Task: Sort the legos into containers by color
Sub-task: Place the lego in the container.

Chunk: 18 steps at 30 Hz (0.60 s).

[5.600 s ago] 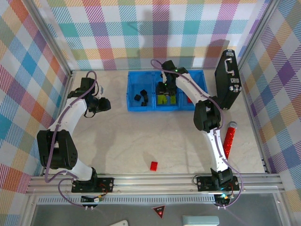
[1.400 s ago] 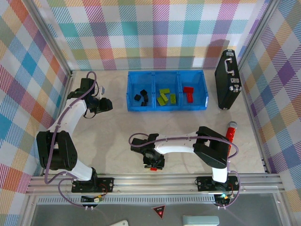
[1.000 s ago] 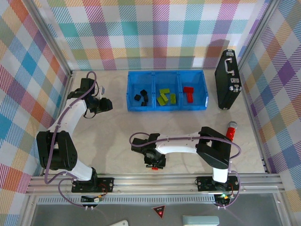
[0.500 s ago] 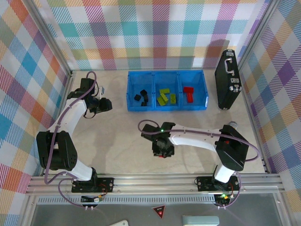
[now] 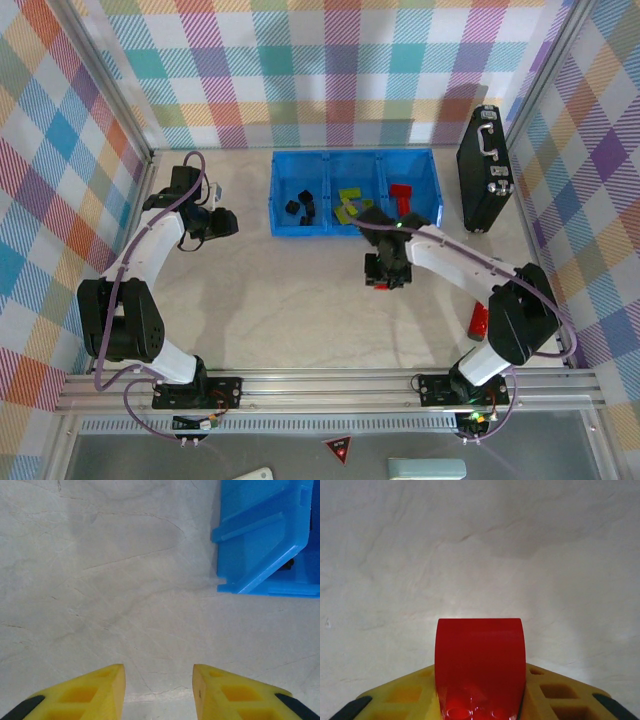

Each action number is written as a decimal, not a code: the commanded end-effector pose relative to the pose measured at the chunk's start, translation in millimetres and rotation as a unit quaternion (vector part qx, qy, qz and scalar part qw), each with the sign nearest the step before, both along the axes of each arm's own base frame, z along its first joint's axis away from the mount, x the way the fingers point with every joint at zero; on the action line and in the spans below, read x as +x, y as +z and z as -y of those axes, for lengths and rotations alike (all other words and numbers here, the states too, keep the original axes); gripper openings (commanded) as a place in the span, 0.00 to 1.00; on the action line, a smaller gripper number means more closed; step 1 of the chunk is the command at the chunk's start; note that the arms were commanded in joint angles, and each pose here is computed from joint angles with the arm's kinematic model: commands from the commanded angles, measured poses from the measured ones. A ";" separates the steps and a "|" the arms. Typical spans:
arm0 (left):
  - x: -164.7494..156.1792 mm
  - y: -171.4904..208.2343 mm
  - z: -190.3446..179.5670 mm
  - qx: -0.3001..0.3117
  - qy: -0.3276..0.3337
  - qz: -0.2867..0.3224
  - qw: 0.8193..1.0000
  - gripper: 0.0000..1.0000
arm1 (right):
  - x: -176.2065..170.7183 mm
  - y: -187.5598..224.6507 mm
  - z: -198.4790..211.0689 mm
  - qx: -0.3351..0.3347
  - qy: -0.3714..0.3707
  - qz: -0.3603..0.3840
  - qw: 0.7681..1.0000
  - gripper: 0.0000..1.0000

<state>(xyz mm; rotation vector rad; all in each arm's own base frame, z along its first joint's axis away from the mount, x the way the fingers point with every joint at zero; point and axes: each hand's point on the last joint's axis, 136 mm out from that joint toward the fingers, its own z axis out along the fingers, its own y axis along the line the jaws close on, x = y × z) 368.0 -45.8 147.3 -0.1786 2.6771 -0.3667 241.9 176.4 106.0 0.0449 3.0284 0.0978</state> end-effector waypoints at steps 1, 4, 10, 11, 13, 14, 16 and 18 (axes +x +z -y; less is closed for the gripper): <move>-0.2 7.5 -5.6 0.009 -0.001 0.016 1.000 0.40 | 26.6 18.6 17.6 -0.020 0.037 0.020 0.999 0.36; -1.0 5.8 -5.7 0.009 -0.001 0.014 1.000 0.40 | 53.6 26.7 29.7 -0.023 0.036 0.036 0.998 0.37; -0.1 5.3 -4.3 0.005 -0.003 0.015 1.000 0.40 | 115.5 39.6 52.0 -0.034 0.032 0.066 0.997 0.37; -0.1 5.1 -4.0 0.005 -0.004 0.016 1.000 0.40 | 126.3 40.4 55.5 -0.039 0.030 0.068 0.996 0.37; 0.2 4.8 -4.1 0.005 -0.003 0.015 1.000 0.40 | 145.0 41.0 63.1 -0.050 0.026 0.072 0.996 0.37; 0.2 5.0 -3.6 0.004 -0.004 0.016 1.000 0.40 | 156.8 40.6 66.8 -0.054 0.022 0.074 0.996 0.37; 0.1 3.9 -3.4 0.003 -0.004 0.015 1.000 0.40 | 174.3 41.3 71.4 -0.060 0.017 0.079 0.995 0.37; 0.6 2.8 -0.8 -0.003 -0.004 0.014 1.000 0.40 | 191.7 38.4 75.5 -0.069 0.017 0.081 0.994 0.37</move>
